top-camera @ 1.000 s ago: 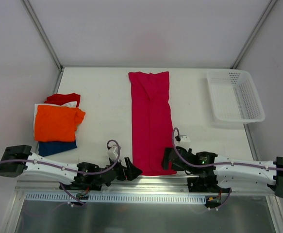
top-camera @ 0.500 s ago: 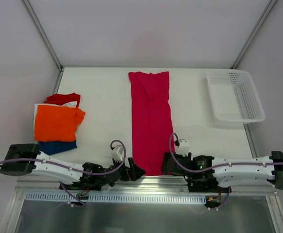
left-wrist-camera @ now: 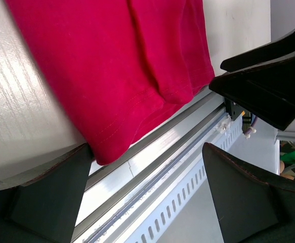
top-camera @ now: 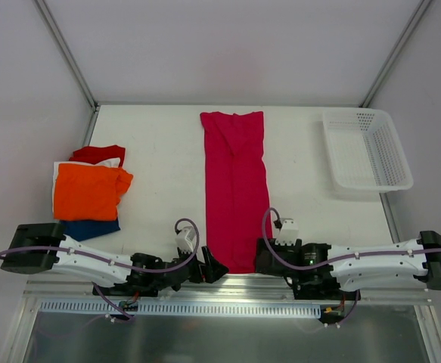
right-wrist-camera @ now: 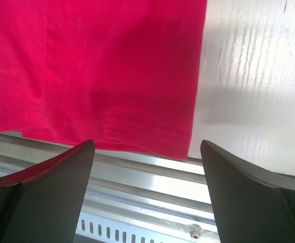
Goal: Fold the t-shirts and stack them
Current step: Fold the tshirt
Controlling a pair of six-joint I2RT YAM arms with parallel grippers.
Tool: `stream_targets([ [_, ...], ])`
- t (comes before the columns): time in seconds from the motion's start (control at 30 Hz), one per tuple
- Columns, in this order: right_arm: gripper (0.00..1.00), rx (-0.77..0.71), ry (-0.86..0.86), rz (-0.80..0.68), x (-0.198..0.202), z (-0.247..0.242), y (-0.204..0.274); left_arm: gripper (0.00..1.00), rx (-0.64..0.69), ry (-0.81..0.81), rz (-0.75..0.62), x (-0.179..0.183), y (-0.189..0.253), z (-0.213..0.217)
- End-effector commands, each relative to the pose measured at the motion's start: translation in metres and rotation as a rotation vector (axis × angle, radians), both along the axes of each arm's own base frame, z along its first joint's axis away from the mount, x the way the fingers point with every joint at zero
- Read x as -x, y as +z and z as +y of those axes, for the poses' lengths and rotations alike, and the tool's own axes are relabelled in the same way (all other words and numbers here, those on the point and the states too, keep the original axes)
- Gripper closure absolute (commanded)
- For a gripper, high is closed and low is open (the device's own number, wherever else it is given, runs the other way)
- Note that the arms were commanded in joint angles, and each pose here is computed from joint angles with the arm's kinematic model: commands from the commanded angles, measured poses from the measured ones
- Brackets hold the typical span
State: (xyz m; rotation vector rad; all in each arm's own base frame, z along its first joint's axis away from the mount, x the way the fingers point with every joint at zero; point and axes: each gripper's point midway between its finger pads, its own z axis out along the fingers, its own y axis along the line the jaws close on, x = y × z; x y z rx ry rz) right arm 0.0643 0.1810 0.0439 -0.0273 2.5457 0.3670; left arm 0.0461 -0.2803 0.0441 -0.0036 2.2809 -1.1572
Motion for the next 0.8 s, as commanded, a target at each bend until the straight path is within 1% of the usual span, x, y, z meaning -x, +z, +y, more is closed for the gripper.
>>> stream_targets([
  [0.0,0.10,0.010,-0.029,0.004,0.001,0.001,-0.005,0.09,-0.041,-0.016,0.020,0.006,-0.012,0.010],
  [0.07,0.10,0.019,-0.027,0.011,0.003,0.003,-0.009,0.09,-0.054,-0.015,0.012,0.005,-0.013,0.012],
  [0.27,0.10,-0.013,-0.025,0.040,0.007,0.018,-0.025,0.11,-0.057,-0.012,0.014,0.004,-0.012,0.014],
  [0.37,0.10,-0.016,-0.018,0.046,0.008,0.021,-0.027,0.14,-0.065,-0.011,0.012,0.004,-0.013,0.016],
  [0.4,0.10,-0.014,-0.017,0.047,0.009,0.022,-0.027,0.17,-0.069,-0.008,0.012,0.003,-0.014,0.016],
  [0.47,0.12,-0.009,-0.016,0.047,0.009,0.022,-0.028,0.21,-0.079,-0.003,0.012,0.003,-0.016,0.017],
  [0.5,0.15,-0.005,-0.014,0.048,0.009,0.021,-0.028,0.25,-0.087,0.000,0.015,0.003,-0.016,0.018],
  [0.6,0.23,-0.002,-0.012,0.049,0.010,0.020,-0.027,0.33,-0.098,0.002,0.020,0.003,-0.017,0.018],
  [0.63,0.30,0.001,-0.014,0.049,0.010,0.019,-0.028,0.39,-0.109,0.003,0.018,0.003,-0.019,0.020],
  [0.7,0.38,0.005,-0.012,0.050,0.011,0.019,-0.026,0.49,-0.117,0.003,0.020,0.003,-0.019,0.019],
  [0.73,0.43,0.009,-0.011,0.051,0.011,0.018,-0.026,0.60,-0.122,0.005,0.019,0.003,-0.019,0.019],
  [0.77,0.46,0.013,-0.009,0.050,0.012,0.018,-0.026,0.64,-0.131,0.003,0.019,0.003,-0.021,0.020],
])
